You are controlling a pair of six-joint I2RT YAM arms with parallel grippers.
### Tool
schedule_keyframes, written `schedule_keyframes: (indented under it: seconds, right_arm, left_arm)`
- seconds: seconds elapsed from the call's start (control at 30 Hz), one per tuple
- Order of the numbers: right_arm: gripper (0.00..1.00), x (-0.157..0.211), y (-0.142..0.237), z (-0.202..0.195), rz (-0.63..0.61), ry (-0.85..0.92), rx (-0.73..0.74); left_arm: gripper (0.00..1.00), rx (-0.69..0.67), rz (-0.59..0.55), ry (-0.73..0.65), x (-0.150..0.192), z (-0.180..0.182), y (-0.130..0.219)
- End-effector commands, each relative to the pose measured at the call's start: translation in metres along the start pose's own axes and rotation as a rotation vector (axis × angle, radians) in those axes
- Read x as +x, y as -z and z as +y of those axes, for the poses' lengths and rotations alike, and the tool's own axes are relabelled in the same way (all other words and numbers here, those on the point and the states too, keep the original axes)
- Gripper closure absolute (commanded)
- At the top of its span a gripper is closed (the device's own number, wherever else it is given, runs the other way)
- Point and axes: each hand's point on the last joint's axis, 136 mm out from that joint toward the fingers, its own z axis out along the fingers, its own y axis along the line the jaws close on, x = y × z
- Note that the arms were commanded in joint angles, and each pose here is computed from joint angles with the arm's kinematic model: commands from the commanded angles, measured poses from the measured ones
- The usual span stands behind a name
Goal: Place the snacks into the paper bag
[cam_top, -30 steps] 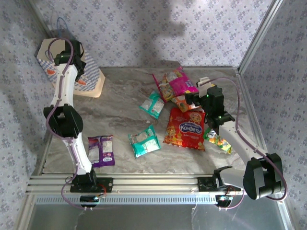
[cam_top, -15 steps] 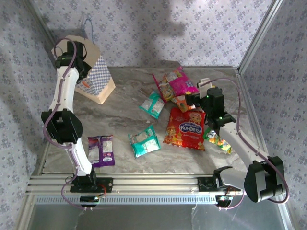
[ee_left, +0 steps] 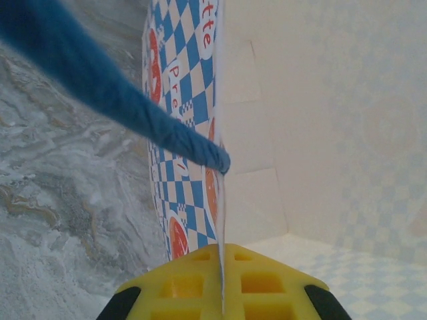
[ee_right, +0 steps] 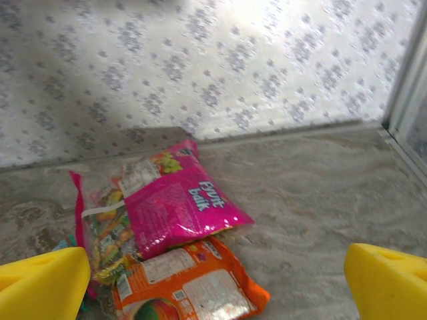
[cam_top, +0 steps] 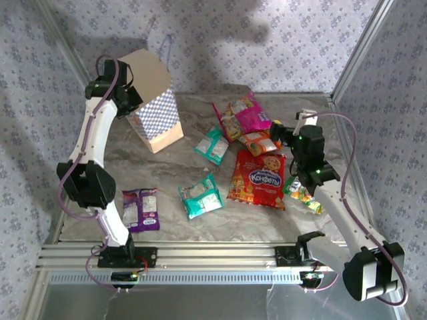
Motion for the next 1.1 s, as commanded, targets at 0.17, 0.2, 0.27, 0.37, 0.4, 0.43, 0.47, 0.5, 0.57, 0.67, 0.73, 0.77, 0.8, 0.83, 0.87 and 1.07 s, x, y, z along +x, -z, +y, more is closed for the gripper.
schedule_keyframes:
  seconds: [0.17,0.2,0.27,0.37,0.4,0.43,0.47,0.5,0.57,0.67,0.73,0.77,0.8,0.83,0.87,1.07]
  right_arm:
    - [0.0,-0.001,0.01,-0.013,0.022,-0.071,0.029]
    - [0.0,0.002,0.01,-0.012,0.035,-0.062,0.023]
    - [0.0,0.005,0.01,-0.009,0.051,-0.045,0.015]
    - [0.0,0.007,0.012,-0.007,0.065,-0.025,0.009]
    - [0.0,0.007,0.013,-0.006,0.068,-0.016,0.006]
    - [0.0,0.008,0.014,-0.005,0.068,-0.008,0.003]
    - [0.0,0.008,0.015,-0.005,0.067,-0.001,0.002]
    - [0.0,0.008,0.016,-0.004,0.065,0.007,-0.001]
    - [0.0,0.009,0.018,-0.004,0.07,0.017,-0.003]
    - [0.0,0.012,0.018,0.005,0.093,0.045,-0.045]
    - [0.0,0.016,0.018,0.012,0.116,0.068,-0.082]
    - [0.0,0.018,0.018,0.015,0.128,0.079,-0.095]
    - [0.0,0.019,0.019,0.018,0.135,0.089,-0.103]
    - [0.0,0.02,0.019,0.019,0.143,0.098,-0.108]
    - [0.0,0.022,0.019,0.022,0.155,0.107,-0.118]
    - [0.0,0.02,0.022,0.033,0.162,0.135,-0.147]
  left_arm:
    - [1.0,0.096,0.016,-0.145,0.022,-0.001,0.029]
    - [1.0,0.095,0.021,-0.156,0.025,0.001,0.03]
    - [1.0,0.1,0.034,-0.174,0.031,0.003,0.03]
    - [1.0,0.13,0.055,-0.205,0.041,0.001,0.031]
    - [1.0,0.139,0.056,-0.214,0.043,0.001,0.033]
    - [1.0,0.145,0.059,-0.222,0.046,0.001,0.033]
    - [1.0,0.147,0.06,-0.228,0.048,0.001,0.035]
    - [1.0,0.15,0.06,-0.236,0.049,0.002,0.036]
    - [1.0,0.156,0.058,-0.252,0.052,0.003,0.04]
    - [1.0,0.171,0.063,-0.285,0.057,0.003,0.043]
    - [1.0,0.185,0.067,-0.306,0.061,0.003,0.044]
    - [1.0,0.194,0.07,-0.317,0.063,0.002,0.045]
    - [1.0,0.201,0.071,-0.325,0.064,0.002,0.046]
    - [1.0,0.207,0.069,-0.333,0.065,0.002,0.047]
    - [1.0,0.215,0.07,-0.342,0.066,0.001,0.049]
    - [0.98,0.233,0.097,-0.37,0.073,0.001,0.047]
